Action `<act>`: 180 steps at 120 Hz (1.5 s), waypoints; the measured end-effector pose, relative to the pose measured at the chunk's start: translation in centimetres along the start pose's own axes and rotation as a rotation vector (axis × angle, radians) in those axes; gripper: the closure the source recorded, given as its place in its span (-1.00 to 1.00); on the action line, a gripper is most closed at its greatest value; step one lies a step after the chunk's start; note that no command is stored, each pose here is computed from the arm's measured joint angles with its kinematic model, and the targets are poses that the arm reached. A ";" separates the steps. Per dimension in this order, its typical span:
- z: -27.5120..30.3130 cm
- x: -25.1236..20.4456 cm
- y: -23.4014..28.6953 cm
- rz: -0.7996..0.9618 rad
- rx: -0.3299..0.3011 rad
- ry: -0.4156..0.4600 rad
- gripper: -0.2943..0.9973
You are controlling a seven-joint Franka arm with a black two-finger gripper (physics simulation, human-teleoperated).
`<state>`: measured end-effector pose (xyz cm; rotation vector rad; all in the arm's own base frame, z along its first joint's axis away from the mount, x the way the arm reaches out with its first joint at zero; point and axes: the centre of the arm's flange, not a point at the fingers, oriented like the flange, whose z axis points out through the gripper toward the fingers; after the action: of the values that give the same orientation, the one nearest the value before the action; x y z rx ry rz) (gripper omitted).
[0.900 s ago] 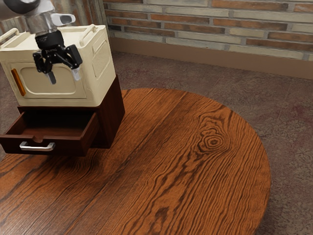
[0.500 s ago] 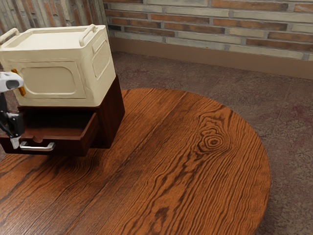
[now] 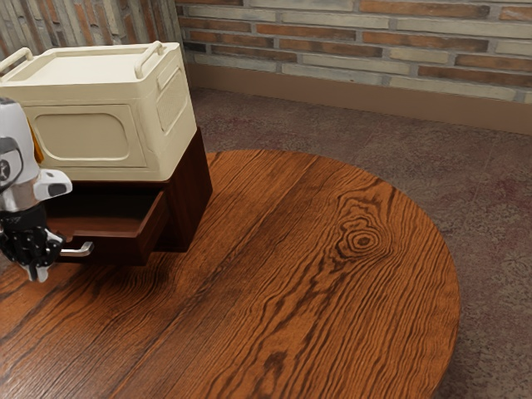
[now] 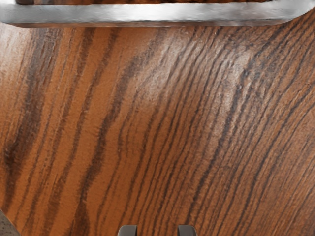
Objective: Push the drawer handle with one arm to close the drawer
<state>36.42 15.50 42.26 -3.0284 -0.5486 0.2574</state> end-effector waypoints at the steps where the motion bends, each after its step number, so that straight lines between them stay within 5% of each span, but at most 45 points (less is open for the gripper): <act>1: 0.1 0.1 0.0 0.001 0.000 0.003 0.50; 136: -0.2 16.6 -1.1 -0.019 -0.048 0.327 0.51; 180: 0.9 18.4 -2.0 -0.042 -0.036 0.414 0.56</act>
<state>52.55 23.86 38.71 -2.9688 -0.5800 -0.3768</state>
